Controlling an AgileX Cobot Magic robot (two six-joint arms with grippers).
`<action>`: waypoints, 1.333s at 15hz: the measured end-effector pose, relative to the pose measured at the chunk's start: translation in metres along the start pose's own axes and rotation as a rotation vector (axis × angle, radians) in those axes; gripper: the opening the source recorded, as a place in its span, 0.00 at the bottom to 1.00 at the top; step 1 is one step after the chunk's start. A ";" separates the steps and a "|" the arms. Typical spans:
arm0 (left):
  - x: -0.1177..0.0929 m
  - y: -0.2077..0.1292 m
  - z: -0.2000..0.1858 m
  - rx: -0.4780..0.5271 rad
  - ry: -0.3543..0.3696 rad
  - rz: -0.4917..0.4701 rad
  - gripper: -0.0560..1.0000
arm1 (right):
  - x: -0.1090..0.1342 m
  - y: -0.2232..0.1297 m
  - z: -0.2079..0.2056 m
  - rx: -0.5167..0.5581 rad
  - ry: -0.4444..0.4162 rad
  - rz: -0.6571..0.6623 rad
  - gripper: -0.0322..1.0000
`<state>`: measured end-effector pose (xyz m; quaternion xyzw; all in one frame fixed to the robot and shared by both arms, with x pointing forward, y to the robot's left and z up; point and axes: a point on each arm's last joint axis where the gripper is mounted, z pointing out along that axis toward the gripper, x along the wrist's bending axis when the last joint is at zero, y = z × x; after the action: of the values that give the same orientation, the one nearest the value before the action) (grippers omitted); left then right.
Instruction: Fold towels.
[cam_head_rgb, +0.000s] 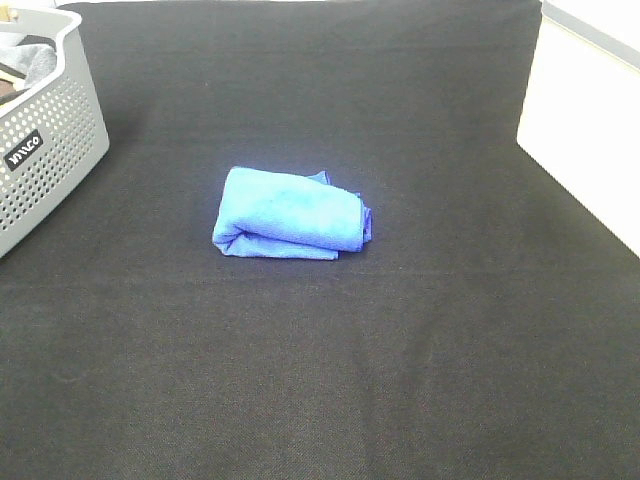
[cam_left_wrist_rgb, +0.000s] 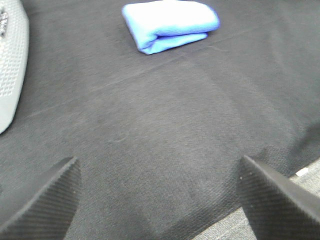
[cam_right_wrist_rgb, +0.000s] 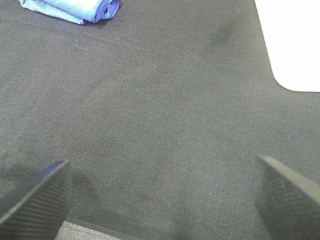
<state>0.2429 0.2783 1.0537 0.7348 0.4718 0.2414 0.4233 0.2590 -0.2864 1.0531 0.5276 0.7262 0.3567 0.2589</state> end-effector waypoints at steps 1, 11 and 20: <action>0.000 0.000 0.000 0.000 0.000 -0.002 0.82 | 0.000 0.000 0.000 0.000 0.000 0.000 0.91; 0.001 0.000 0.001 -0.018 0.126 -0.074 0.82 | -0.002 -0.001 -0.002 -0.021 -0.082 0.059 0.91; -0.003 -0.005 -0.008 -0.109 0.238 -0.097 0.82 | 0.004 -0.016 -0.023 -0.191 -0.159 0.075 0.91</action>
<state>0.2324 0.2796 1.0537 0.6533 0.5396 0.3314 0.4149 0.2311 -0.2912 1.0548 0.5541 0.6459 0.3904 0.3512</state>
